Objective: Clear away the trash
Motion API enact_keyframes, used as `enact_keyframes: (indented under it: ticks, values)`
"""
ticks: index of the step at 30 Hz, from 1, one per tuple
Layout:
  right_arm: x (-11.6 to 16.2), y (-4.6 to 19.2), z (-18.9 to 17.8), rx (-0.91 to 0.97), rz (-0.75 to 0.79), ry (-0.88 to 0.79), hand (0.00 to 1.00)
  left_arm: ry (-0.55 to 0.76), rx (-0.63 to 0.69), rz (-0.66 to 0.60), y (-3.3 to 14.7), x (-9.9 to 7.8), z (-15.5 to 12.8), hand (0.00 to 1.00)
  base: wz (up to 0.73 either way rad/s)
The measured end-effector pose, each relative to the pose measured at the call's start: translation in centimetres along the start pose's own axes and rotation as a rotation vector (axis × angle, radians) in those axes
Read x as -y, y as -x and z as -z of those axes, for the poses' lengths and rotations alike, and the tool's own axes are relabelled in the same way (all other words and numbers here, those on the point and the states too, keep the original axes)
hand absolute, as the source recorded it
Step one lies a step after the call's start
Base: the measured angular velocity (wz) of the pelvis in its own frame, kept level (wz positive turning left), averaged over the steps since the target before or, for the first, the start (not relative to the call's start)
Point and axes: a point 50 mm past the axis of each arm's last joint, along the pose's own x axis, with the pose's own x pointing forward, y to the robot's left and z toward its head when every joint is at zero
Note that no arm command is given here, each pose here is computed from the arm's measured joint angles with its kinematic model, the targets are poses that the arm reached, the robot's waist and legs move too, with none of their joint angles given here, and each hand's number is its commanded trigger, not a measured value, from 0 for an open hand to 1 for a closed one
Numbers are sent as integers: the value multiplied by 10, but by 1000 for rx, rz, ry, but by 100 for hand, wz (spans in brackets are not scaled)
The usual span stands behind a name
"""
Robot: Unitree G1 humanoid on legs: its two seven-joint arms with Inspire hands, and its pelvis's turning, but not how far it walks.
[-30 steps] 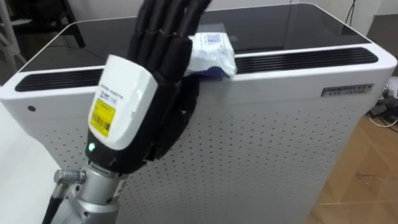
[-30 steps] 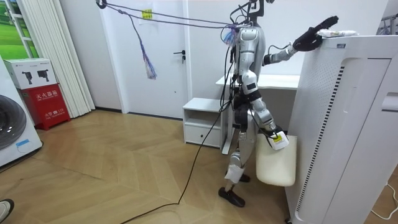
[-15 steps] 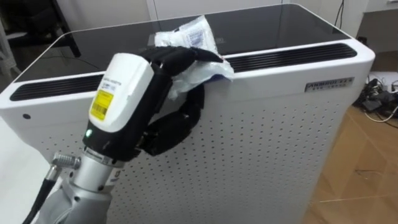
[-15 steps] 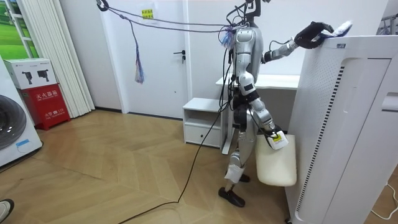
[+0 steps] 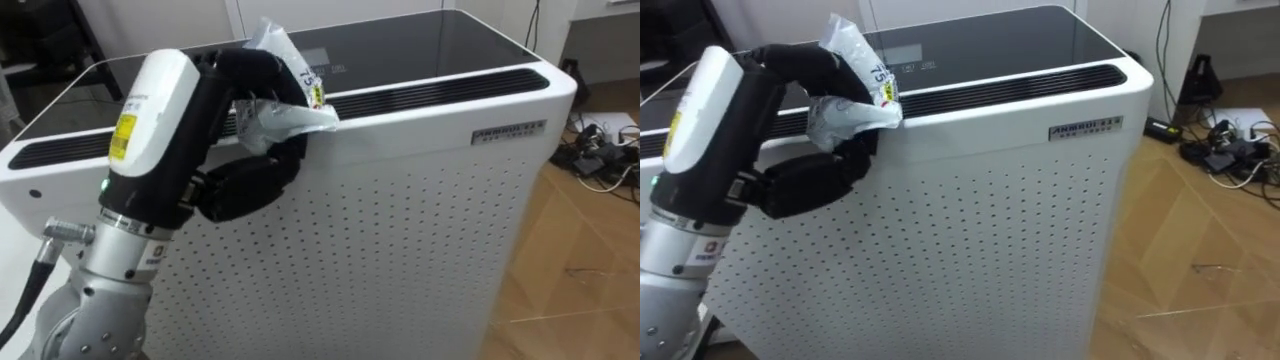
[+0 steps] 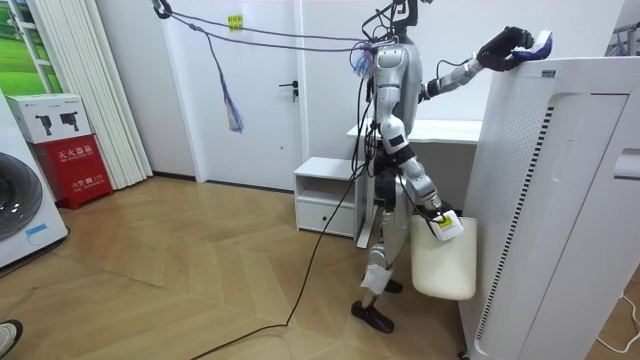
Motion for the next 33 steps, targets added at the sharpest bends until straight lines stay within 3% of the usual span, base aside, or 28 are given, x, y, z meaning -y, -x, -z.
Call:
enact_keyframes:
  ticks: [5, 12, 17, 22, 28, 33]
  values:
    - [-1, 0, -4, 22, -2, 2, 100, 185, -12, -17, -2, -6, -3, 100, 1]
    - [-12, -2, -2, 30, -34, -11, 100, 677, 35, 5, -4, -10, -11, 100, 5]
    - [-18, -3, -2, 31, -57, -16, 100, 1017, 87, 69, -4, 1, -18, 100, 3]
    - [-21, -4, -1, 24, -54, -10, 100, 1317, 159, 220, -3, 14, -30, 100, -1]
    - [-27, -6, -1, 14, -70, 1, 100, 1432, 180, 403, 0, 37, -41, 100, 0]
    - [-31, -8, 1, -16, -71, -1, 100, 1536, 183, 425, 1, 46, -41, 100, 0]
